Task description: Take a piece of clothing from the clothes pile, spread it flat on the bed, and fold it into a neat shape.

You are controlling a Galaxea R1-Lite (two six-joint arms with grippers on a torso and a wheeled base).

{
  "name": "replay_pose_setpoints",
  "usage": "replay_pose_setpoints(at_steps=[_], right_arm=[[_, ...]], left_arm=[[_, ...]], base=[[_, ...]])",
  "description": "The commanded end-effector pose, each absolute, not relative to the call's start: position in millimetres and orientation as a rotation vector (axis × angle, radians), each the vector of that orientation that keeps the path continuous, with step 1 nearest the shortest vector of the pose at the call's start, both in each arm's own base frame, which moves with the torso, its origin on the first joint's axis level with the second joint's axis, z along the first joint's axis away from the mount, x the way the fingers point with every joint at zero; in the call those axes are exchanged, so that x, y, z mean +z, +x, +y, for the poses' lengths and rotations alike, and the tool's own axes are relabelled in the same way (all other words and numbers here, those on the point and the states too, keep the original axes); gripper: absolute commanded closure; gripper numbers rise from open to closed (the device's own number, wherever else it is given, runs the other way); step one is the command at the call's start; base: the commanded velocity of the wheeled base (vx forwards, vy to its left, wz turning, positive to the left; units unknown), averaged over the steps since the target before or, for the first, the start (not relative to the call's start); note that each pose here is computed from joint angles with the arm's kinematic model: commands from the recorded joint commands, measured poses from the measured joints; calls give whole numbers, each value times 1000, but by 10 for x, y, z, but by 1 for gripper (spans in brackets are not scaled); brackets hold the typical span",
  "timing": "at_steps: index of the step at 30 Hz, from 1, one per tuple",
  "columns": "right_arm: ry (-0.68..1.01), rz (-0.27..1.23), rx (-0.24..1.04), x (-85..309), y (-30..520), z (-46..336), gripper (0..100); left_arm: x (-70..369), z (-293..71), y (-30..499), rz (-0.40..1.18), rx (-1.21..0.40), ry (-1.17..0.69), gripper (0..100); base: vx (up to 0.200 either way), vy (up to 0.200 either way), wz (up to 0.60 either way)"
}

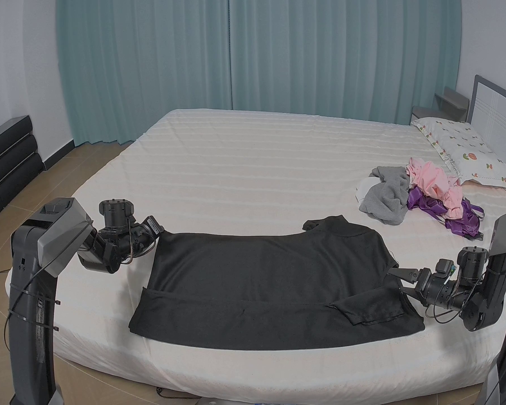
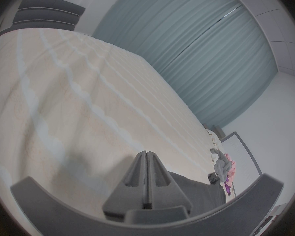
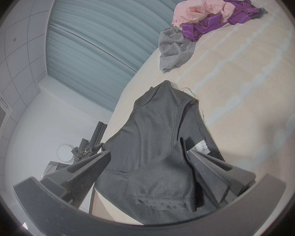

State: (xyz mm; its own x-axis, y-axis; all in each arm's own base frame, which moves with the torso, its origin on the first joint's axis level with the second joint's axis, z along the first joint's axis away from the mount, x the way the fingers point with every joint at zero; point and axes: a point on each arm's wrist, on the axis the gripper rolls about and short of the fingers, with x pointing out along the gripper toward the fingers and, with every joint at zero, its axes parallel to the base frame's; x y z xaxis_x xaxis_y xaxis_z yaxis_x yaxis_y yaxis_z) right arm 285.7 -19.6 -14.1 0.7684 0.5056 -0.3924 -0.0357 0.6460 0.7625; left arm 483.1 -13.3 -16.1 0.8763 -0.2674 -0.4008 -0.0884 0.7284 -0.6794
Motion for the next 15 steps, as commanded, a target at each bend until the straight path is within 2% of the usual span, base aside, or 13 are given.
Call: replay_pose_setpoints(at_steps=[1, 15], right_arm=[[820, 635, 332, -146, 2857, -196, 0], [774, 557, 297, -82, 2928, -131, 0]], left_arm=[[-153, -92, 4842, 488, -91, -758, 100], [-161, -52, 4852, 420, -61, -748, 100]], base=[[0, 0, 0], [0, 0, 0]])
